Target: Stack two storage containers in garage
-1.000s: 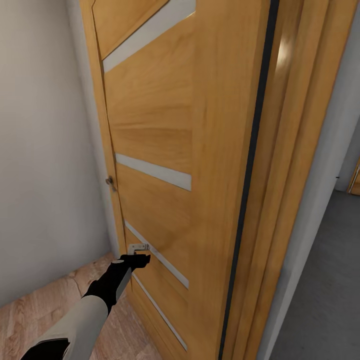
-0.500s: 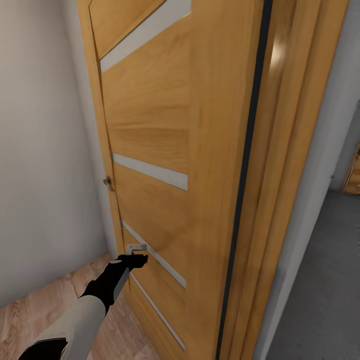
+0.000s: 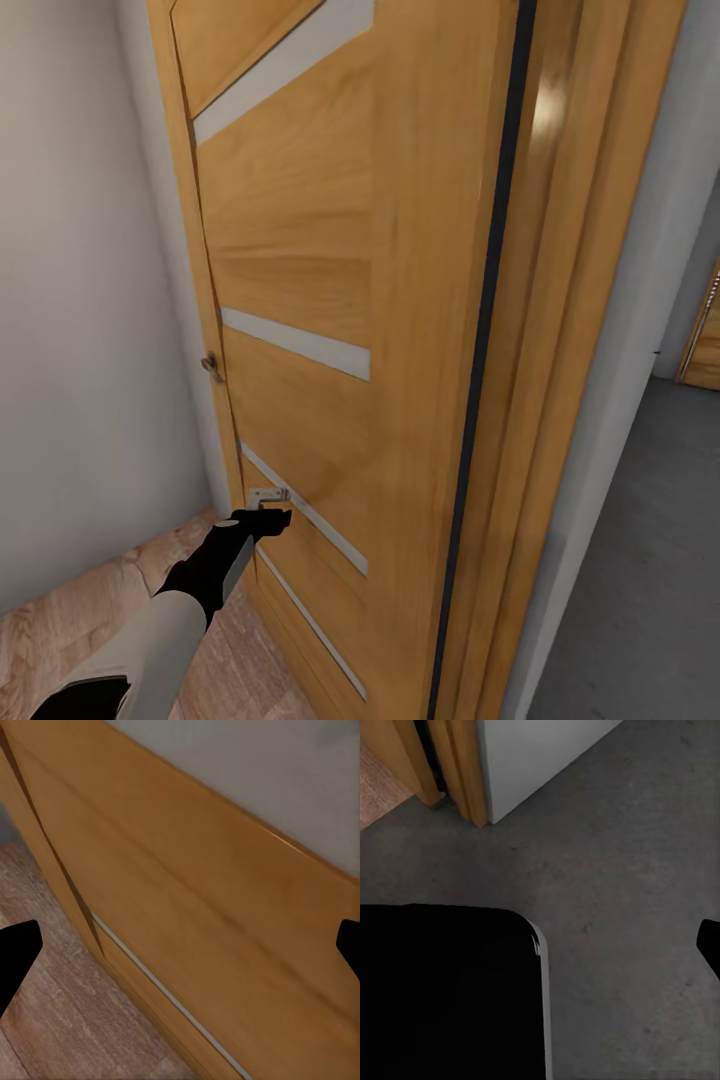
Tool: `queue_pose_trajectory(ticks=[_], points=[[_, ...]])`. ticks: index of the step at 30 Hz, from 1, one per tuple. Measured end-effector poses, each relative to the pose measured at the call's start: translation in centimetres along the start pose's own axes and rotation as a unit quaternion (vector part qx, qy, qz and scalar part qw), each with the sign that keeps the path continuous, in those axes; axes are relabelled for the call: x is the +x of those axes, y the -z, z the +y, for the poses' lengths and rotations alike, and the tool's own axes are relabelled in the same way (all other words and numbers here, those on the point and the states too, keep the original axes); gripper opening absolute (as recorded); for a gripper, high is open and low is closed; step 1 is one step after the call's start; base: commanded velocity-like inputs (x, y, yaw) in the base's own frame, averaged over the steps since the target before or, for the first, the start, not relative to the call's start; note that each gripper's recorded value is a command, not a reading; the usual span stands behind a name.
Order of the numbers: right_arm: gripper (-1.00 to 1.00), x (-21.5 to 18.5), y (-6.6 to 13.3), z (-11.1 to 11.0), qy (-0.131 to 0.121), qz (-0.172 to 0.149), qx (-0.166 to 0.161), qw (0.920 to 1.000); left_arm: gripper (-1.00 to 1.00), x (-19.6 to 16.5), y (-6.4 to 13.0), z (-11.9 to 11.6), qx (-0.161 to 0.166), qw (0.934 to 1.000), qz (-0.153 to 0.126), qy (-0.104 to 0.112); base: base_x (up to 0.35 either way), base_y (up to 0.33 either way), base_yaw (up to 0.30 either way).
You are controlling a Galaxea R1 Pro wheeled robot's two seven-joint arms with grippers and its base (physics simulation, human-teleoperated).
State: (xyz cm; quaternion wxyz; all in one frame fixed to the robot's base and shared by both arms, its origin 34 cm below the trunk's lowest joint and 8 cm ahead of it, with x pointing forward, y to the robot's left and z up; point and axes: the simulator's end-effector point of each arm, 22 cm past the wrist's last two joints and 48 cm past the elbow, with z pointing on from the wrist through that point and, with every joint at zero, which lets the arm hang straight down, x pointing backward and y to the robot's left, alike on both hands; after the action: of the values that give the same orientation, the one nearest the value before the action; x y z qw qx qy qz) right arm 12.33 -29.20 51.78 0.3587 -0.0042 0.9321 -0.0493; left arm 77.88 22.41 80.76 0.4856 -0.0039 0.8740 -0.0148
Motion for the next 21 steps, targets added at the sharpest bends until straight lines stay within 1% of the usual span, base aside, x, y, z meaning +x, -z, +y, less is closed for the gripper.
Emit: queue_pose_trajectory(ticks=[21], points=[[1.0, -0.01, -0.01, 0.0, 0.0, 0.0, 0.0, 1.0, 1.0, 0.01, 0.0, 0.0, 0.0, 1.0, 0.0, 0.0, 0.0, 0.0, 0.0]])
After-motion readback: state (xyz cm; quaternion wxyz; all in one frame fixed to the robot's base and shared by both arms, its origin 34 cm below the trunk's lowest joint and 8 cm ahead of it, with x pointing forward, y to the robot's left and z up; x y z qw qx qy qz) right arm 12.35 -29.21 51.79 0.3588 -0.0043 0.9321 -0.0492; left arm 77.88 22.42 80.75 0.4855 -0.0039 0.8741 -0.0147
